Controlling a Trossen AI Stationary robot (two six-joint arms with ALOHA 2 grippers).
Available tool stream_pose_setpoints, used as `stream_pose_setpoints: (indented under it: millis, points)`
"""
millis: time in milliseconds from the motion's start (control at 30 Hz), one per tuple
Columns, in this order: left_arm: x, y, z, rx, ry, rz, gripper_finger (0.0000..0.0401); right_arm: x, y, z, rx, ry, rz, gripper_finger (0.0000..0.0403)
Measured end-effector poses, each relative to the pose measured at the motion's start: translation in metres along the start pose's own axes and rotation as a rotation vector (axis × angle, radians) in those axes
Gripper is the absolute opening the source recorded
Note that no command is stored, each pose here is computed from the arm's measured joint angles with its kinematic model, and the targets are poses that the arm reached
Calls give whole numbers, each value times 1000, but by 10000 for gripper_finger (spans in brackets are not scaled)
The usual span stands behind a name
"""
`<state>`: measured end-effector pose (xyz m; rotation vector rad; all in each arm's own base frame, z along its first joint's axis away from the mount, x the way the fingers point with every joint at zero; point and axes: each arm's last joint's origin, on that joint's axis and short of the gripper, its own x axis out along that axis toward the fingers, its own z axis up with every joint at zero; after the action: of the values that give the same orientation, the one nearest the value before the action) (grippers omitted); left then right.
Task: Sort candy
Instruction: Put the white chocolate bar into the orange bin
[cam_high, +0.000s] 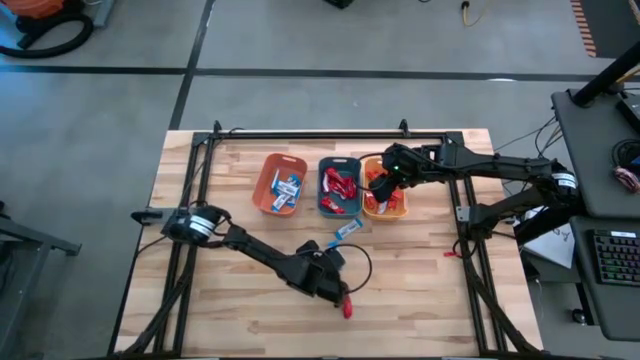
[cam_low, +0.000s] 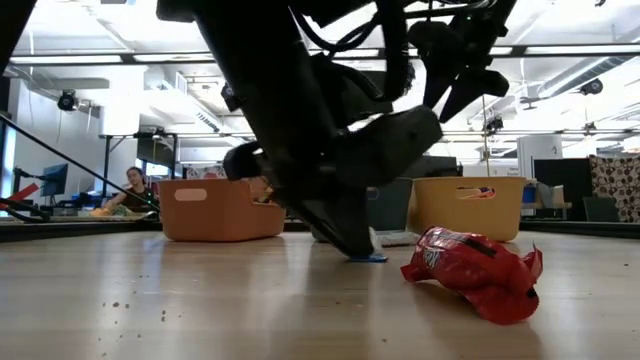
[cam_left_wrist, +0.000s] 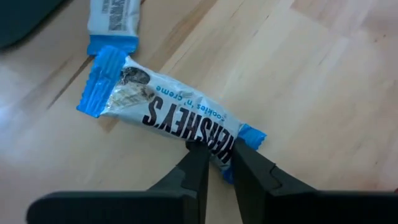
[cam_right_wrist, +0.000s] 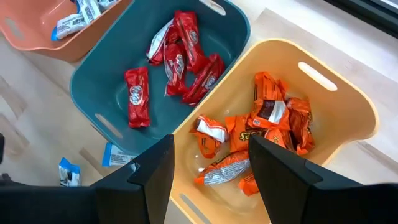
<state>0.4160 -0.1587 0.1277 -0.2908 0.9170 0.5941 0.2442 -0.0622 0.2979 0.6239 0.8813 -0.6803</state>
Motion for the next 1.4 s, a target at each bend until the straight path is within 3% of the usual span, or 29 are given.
stream_pose_setpoints:
  millis: [300,600,833,933,1100,1267,1400]
  points:
    - [-32,15,12,45,10,53,21,0,0,0,-18,1,0,196]
    - [-60,26,16,44,-31,32,2,0,1,-1,-46,8,8,196]
    - [-115,45,34,61,-84,-12,1,0,1,-1,-54,11,7,196]
    - [-140,67,48,44,-94,-6,2,0,1,-1,-54,11,7,196]
    - [-159,118,67,66,-59,106,2,0,1,-2,-41,28,30,196]
    - [-145,174,80,96,-7,172,2,-1,4,-4,-14,63,77,196]
    - [-122,218,80,95,41,102,1,-3,7,-6,7,93,120,196]
